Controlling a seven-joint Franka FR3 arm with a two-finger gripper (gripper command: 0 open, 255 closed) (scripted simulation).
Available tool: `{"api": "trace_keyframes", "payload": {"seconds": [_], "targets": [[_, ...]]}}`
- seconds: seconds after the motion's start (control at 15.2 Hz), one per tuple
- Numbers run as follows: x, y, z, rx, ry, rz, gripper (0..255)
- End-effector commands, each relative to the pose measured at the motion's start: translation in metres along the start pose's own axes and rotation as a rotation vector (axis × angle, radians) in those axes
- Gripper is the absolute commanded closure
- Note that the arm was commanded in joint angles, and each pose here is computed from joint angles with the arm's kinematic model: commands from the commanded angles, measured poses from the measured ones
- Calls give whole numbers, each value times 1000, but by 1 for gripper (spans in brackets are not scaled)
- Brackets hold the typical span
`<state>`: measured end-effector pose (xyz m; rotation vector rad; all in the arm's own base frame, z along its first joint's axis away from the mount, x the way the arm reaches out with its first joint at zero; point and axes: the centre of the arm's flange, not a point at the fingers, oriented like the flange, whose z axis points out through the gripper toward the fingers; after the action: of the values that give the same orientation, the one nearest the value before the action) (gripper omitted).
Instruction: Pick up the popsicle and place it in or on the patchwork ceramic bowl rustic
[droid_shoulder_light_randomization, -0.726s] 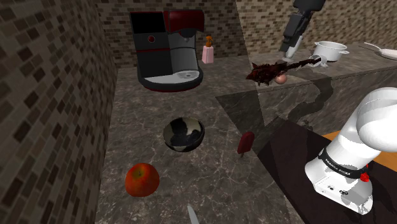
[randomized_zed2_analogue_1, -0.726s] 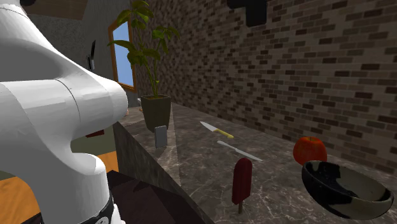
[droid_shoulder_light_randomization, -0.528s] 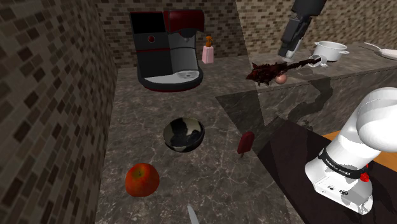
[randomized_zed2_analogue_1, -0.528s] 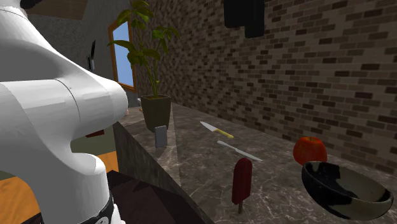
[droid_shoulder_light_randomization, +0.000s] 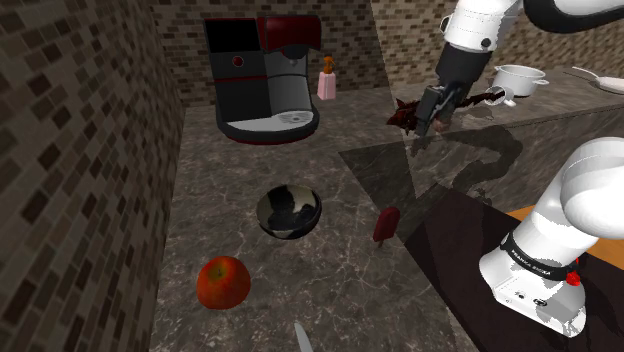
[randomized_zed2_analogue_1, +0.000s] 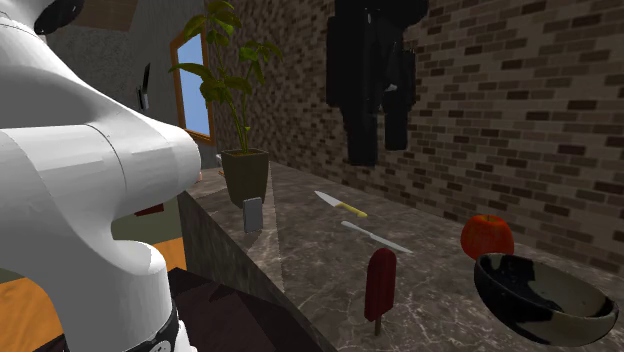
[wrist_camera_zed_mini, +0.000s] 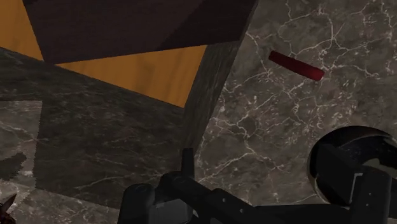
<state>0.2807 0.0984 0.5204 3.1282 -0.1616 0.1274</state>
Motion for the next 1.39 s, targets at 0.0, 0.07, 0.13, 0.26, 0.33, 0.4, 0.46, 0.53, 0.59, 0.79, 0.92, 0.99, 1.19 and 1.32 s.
{"api": "trace_keyframes", "payload": {"seconds": [0.0,0.07,0.13,0.26,0.33,0.4,0.46,0.53,0.59,0.79,0.92,0.99,1.19,1.32], "targets": [[-9,-22,19,-19,4,41,0],[-12,-31,29,-28,6,60,0],[-15,-41,39,-38,7,78,0],[-20,-60,60,-56,10,116,0],[-22,-69,70,-65,11,134,0],[-24,-78,81,-75,13,153,0],[-26,-88,91,-84,14,172,0],[-27,-97,102,-93,15,190,0],[-29,-106,113,-103,17,209,0],[-32,-133,146,-130,21,265,0],[-32,-136,156,-135,22,274,0],[-32,-136,162,-135,22,274,0],[-32,-133,177,-135,22,274,0],[-32,-132,188,-135,22,274,0]]}}
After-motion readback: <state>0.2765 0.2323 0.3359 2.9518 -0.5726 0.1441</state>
